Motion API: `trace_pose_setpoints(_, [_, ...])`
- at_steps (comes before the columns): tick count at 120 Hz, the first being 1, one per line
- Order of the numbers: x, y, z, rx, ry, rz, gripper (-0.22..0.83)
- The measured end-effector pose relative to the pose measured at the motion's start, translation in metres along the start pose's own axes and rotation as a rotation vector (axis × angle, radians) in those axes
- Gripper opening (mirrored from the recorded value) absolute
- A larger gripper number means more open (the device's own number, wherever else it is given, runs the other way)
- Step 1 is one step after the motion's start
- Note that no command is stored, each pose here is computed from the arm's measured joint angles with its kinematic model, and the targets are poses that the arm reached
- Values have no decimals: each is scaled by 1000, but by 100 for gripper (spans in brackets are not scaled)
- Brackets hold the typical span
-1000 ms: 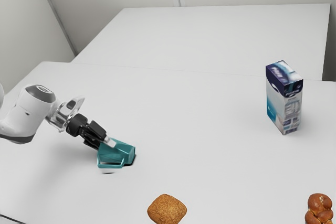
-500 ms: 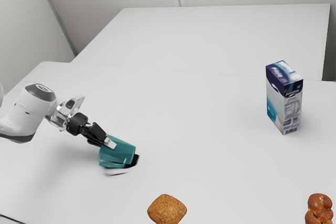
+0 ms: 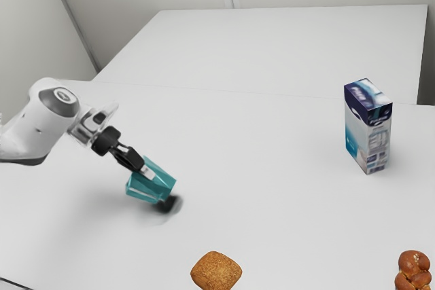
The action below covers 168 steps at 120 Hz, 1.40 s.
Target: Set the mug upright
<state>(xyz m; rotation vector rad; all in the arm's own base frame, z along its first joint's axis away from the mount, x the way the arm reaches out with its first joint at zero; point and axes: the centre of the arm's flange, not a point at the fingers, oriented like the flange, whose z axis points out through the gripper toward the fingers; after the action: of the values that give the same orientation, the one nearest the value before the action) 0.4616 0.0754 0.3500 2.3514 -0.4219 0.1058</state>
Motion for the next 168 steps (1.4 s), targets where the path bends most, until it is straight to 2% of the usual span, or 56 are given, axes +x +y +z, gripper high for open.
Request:
trace_pose_setpoints(25, [40, 50, 35, 289, -169, 175, -14])
trace_pose_setpoints(48, [58, 60, 42, 500, -236, 207, -14])
trace_pose_setpoints(83, [72, 61, 53, 646, -223, 162, -14])
trace_pose_setpoints(107, [86, 52, 61, 666, -204, 115, -14])
trace_pose_setpoints(155, [83, 38, 66, 666, -221, -32, -14])
trace_pose_setpoints(168, [83, 38, 68, 669, -222, -52, -10])
